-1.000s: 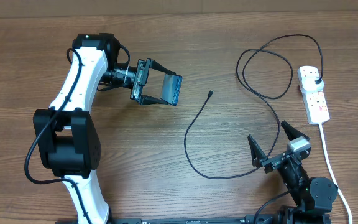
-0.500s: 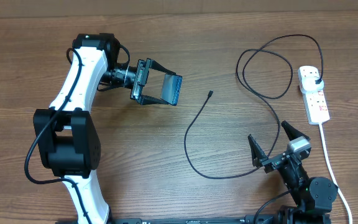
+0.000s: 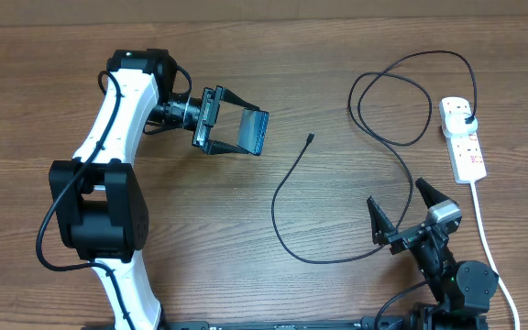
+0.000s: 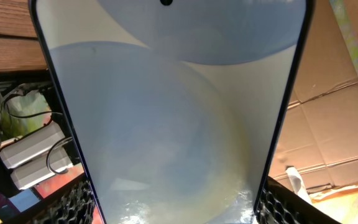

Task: Plug charger to phone and switch on socket
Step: 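Move the right gripper toward the phone held by the left gripper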

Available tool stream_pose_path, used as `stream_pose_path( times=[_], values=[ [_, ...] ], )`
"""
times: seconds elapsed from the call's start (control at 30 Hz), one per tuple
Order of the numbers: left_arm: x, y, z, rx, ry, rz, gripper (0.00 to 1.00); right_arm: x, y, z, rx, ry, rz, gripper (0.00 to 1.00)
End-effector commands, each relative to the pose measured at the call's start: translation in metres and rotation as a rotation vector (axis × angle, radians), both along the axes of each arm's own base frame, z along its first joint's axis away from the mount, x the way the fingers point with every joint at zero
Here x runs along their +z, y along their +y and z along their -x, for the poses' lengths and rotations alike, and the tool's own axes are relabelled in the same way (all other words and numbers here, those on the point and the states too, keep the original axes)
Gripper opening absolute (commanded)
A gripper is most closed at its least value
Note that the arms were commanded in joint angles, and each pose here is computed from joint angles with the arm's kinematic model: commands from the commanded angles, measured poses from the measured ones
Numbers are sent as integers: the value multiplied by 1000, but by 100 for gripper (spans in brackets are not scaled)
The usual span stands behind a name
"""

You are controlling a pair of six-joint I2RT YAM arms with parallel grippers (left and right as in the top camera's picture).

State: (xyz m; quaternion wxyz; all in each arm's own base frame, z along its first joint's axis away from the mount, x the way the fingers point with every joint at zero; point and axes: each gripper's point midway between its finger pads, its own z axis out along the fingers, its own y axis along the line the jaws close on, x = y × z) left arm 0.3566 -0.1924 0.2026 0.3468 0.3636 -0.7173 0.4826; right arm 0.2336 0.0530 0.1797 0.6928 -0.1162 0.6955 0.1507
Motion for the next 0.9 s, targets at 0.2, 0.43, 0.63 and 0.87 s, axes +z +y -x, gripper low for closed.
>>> stream_pose_path(
  times=[0.2, 0.43, 0.63, 0.87],
  values=[
    [16, -2, -4, 13, -16, 34, 69, 8, -3, 2, -20, 34, -94, 100],
    [16, -2, -4, 13, -16, 34, 69, 26, -3, 9, -27, 57, -97, 100],
    [16, -2, -4, 13, -17, 34, 68, 34, -10, 12, -76, 99, -103, 100],
    [16, -2, -4, 13, -17, 34, 68, 53, -9, 18, -76, 109, -105, 100]
  ],
)
